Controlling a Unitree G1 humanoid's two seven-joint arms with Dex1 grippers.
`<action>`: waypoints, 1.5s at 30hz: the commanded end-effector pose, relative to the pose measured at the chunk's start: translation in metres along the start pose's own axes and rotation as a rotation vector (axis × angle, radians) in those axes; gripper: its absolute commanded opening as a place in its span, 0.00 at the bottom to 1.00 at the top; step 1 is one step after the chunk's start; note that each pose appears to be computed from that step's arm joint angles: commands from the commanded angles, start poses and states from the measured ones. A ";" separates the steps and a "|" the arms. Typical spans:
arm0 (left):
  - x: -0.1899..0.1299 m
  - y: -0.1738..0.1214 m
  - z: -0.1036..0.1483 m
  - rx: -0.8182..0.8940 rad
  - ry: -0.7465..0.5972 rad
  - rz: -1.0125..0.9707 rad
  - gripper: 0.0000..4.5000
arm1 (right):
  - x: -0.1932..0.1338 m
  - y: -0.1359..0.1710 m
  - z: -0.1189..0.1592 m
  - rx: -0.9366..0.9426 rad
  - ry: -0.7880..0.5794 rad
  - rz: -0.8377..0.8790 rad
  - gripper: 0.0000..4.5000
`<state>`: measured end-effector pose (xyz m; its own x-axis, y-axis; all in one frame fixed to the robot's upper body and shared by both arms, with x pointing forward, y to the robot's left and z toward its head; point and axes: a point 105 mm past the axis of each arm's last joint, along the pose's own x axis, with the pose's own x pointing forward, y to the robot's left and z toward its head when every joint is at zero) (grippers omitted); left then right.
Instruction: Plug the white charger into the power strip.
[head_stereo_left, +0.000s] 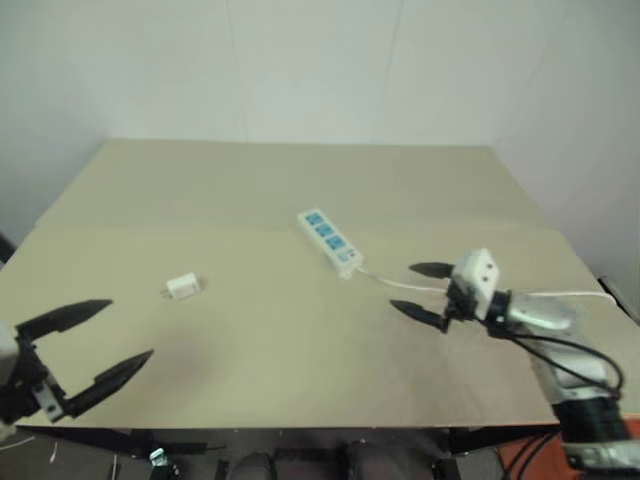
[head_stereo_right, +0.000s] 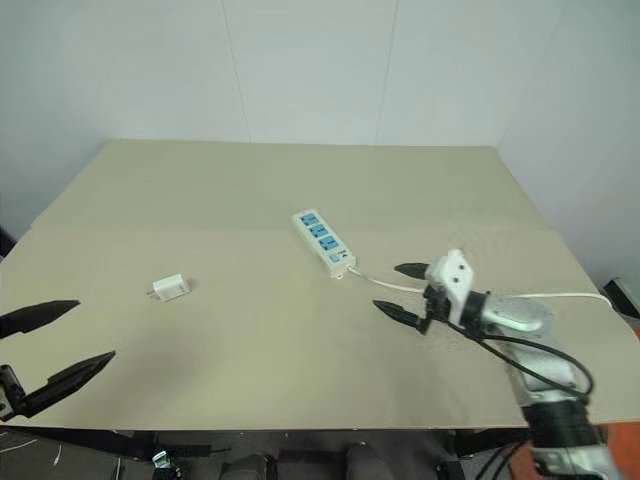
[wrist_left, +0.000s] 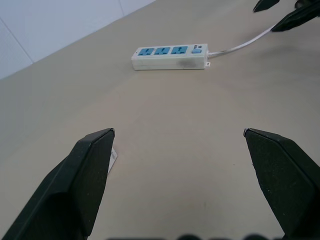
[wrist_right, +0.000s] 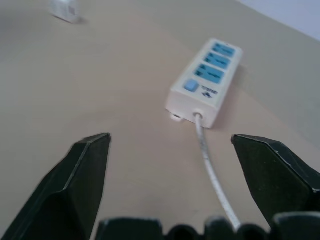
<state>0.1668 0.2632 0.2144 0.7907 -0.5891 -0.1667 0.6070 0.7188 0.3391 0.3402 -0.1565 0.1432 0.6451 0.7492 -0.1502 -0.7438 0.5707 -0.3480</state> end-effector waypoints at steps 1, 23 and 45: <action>0.003 0.000 0.002 0.016 -0.007 -0.012 1.00 | 0.029 -0.013 -0.006 -0.008 0.073 -0.101 1.00; 0.006 -0.009 -0.004 0.006 -0.016 -0.031 1.00 | 0.068 -0.013 -0.038 0.060 0.291 0.001 0.02; 0.012 0.001 -0.005 0.021 -0.005 -0.069 1.00 | 0.020 0.058 -0.021 0.063 0.155 0.266 0.38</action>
<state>0.1773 0.2582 0.2043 0.7467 -0.6395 -0.1828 0.6603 0.6796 0.3196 0.3131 -0.1155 0.0882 0.4346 0.8059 -0.4020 -0.9006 0.3875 -0.1968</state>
